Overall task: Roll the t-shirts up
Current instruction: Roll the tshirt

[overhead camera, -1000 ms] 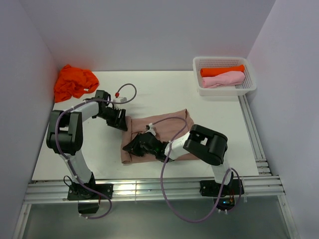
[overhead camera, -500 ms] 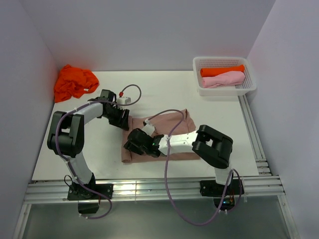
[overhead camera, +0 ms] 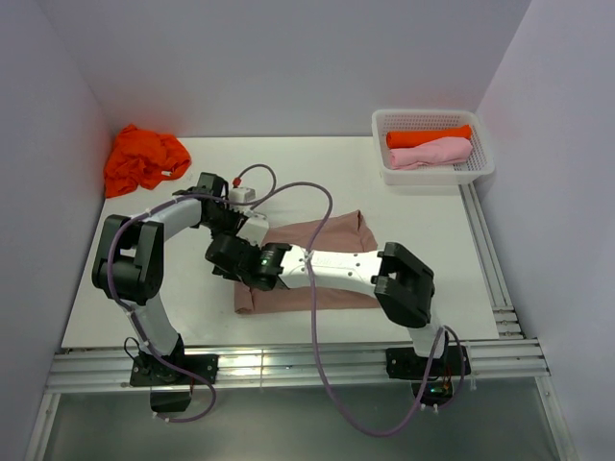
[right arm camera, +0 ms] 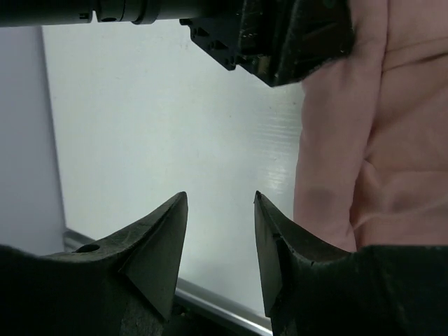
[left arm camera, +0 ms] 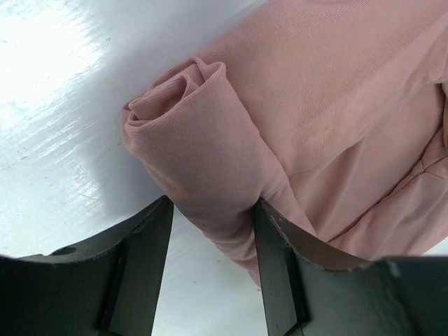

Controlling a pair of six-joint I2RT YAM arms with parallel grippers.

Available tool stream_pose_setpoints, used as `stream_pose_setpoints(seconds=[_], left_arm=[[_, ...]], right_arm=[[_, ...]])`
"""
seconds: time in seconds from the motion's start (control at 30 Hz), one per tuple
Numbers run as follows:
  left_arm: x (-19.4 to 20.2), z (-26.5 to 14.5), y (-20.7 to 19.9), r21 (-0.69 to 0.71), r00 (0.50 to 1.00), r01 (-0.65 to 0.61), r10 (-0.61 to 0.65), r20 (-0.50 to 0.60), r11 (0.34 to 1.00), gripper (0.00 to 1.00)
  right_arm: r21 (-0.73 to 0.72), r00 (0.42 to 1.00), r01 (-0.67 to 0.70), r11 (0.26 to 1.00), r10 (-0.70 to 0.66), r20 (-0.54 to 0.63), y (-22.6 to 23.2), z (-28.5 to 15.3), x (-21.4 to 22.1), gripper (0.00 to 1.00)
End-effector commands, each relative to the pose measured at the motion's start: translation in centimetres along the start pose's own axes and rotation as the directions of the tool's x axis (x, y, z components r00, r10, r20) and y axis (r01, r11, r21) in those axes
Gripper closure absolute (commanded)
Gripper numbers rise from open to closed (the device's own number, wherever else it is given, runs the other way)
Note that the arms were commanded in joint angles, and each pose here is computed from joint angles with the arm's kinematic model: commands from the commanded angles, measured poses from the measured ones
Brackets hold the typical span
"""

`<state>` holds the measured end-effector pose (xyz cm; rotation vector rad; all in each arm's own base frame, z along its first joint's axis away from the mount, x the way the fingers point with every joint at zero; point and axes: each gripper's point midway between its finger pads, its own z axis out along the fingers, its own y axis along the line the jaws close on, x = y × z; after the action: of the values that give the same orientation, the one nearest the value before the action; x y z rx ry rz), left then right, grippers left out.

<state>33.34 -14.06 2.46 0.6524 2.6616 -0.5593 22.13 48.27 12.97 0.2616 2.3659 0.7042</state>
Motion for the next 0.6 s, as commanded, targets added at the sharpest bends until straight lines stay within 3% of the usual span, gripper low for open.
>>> stream_pose_setpoints(seconds=[0.0,0.2,0.57], left_arm=[[-0.3,-0.2,0.8,-0.069,1.0,-0.023,0.023,-0.008,0.997,0.45],[-0.6,-0.3,0.7,-0.072,0.999,-0.032,0.032,-0.009,0.997,0.44],[-0.7,-0.2,0.7,-0.075,0.999,-0.046,0.045,-0.015,0.996,0.43]], right_arm=[[0.067,0.995,0.099,0.993,-0.1,0.002,-1.0,1.8,0.4,0.5],[0.156,0.991,0.132,0.979,-0.127,-0.042,-3.0,4.2,1.9,0.5],[0.243,0.987,0.162,0.956,-0.156,-0.042,-5.2,3.4,2.3,0.49]])
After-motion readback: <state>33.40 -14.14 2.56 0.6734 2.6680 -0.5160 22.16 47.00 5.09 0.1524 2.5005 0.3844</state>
